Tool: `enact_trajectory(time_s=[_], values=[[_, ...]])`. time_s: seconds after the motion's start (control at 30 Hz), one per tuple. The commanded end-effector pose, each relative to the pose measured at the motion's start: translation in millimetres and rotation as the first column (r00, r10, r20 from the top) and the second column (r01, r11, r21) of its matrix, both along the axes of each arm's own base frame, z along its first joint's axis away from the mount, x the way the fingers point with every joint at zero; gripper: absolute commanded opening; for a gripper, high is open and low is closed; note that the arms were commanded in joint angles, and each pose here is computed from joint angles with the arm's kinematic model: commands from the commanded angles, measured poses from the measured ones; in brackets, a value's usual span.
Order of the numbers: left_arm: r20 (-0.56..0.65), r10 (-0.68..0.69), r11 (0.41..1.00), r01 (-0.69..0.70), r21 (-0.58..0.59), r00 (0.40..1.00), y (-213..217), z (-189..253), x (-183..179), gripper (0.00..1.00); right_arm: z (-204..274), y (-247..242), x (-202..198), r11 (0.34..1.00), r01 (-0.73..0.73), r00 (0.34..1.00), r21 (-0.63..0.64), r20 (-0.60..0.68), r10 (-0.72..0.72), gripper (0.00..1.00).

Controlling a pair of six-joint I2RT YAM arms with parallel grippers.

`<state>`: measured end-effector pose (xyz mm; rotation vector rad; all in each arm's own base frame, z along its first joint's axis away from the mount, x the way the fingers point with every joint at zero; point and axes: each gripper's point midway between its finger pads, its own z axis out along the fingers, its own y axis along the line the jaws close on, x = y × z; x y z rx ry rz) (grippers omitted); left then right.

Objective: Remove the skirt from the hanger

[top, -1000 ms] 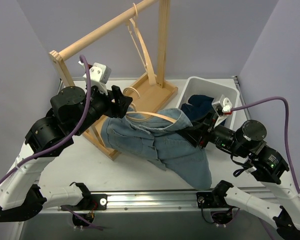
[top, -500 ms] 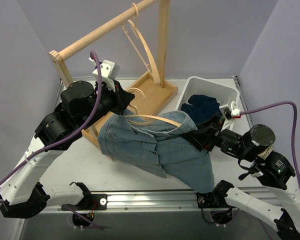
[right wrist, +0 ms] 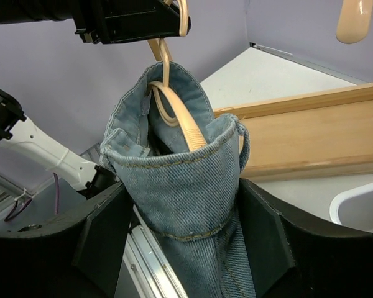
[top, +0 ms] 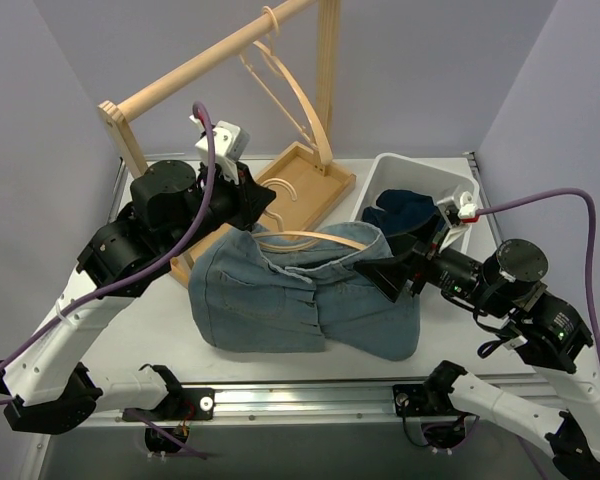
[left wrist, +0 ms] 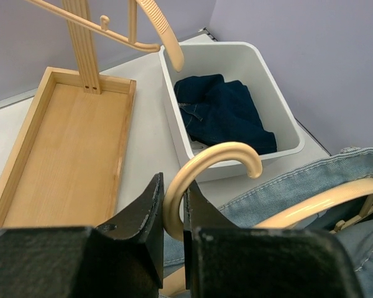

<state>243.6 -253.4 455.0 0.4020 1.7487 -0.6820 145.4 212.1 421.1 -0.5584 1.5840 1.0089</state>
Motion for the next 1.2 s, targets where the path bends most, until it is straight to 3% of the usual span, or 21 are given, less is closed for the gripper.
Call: enact_trajectory(time_s=[0.0,0.2,0.23,0.3,0.37,0.43,0.47,0.57,0.9,1.17], values=[[0.07,0.011,0.997,-0.006,-0.075,0.997,1,32,2,0.02,39,2,0,0.997,-0.01,0.995,0.076,0.095,0.002,0.62],[0.07,0.009,0.997,-0.004,-0.072,0.997,-1,30,4,0.02,42,7,10,0.998,0.008,0.994,0.068,0.106,-0.015,0.57],[0.07,0.01,0.998,-0.006,-0.068,0.997,-1,29,4,0.02,41,6,12,0.997,0.018,0.994,0.07,0.106,-0.026,0.54],[0.073,0.015,0.998,-0.01,-0.07,0.997,0,30,4,0.02,41,6,14,0.997,0.027,0.994,0.074,0.106,-0.035,0.36],[0.081,0.015,0.997,-0.009,-0.077,0.997,3,33,2,0.02,38,6,12,0.997,0.019,0.994,0.069,0.103,-0.026,0.32],[0.085,0.015,0.997,-0.009,-0.077,0.996,4,35,1,0.02,29,5,16,0.998,0.04,0.995,0.052,0.086,-0.044,0.4],[0.086,0.017,0.997,-0.01,-0.078,0.996,5,35,1,0.02,29,2,16,0.997,0.05,0.995,0.054,0.087,-0.055,0.53],[0.086,0.006,0.997,0.0,-0.079,0.996,5,36,-2,0.02,21,-1,22,0.995,0.094,0.993,0.042,0.064,-0.096,0.64],[0.088,-0.134,0.986,0.142,-0.09,0.987,-6,37,-26,0.02,-24,26,75,0.977,0.187,0.981,-0.097,-0.034,-0.191,0.69],[0.102,-0.144,0.984,0.153,-0.09,0.984,6,44,-38,0.02,-46,26,110,0.932,0.306,0.946,-0.196,-0.047,-0.321,0.66]])
